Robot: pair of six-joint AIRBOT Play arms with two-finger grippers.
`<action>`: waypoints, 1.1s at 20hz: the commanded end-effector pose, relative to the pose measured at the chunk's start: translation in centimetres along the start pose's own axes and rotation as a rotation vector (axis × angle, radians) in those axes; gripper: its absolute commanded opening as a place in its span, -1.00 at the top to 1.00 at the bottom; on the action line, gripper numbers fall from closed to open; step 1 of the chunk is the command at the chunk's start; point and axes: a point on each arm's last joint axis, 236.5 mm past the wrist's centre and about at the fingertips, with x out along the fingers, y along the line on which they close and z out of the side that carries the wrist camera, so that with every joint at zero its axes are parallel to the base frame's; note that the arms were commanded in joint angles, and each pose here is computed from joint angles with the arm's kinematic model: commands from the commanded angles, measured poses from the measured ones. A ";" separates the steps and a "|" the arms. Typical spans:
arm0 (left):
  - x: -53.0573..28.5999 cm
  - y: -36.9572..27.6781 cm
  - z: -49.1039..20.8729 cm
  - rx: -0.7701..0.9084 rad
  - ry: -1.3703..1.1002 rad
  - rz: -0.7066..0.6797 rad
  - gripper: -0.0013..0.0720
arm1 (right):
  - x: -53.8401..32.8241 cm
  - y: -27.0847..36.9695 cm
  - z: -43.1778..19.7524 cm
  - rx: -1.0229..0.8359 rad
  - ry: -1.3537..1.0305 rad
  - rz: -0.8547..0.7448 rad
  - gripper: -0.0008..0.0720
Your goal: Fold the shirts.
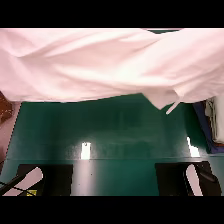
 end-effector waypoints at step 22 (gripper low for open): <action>-7.1 34.6 -32.5 -0.556 0.571 0.838 0.90 | 2.2 -6.9 -44.5 0.408 1.204 0.034 0.92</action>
